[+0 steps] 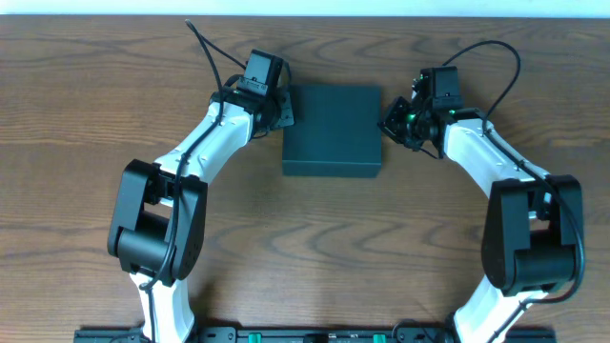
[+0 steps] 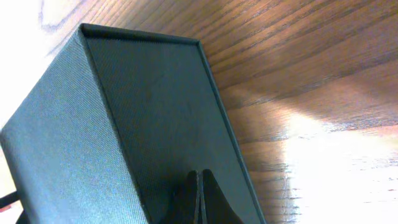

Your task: Pack container

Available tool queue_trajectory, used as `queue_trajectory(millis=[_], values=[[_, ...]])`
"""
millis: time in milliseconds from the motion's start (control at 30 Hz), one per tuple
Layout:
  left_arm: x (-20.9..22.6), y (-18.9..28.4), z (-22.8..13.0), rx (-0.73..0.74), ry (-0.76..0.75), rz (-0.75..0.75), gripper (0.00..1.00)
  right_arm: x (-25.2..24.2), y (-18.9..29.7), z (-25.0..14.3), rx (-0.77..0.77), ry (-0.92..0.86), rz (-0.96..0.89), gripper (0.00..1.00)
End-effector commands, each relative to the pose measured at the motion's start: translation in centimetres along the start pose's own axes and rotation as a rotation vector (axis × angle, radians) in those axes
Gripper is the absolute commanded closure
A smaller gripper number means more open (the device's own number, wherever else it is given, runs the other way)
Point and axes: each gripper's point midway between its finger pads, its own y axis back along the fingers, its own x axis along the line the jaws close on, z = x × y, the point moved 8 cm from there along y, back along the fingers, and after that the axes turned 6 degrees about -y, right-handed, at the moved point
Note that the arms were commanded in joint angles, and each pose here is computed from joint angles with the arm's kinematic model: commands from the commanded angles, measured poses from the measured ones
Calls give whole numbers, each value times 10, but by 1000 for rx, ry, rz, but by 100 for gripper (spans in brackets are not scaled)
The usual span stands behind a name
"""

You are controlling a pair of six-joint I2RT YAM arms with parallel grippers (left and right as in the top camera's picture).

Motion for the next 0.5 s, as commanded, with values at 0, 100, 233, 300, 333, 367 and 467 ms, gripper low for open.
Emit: queue_trajectory(millis=[0,100,233,300,333,367,467], values=[[6,-3,4,-32,4,74,94,7,0,-3,20,-1,27,99],[19,0,13,-70,22,129,94,3,5,9,-23,7,15,99],[39,13,34,-140,63,195,94,-4,20,36,-94,2,-6,99],[55,26,48,-191,86,250,94,-12,33,52,-132,3,-57,99],[63,34,55,-209,84,268,94,-16,40,59,-142,9,-81,99],[69,41,60,-215,68,277,94,-19,48,65,-144,18,-99,99],[83,65,67,-192,16,308,94,-21,70,77,-126,70,-141,99]])
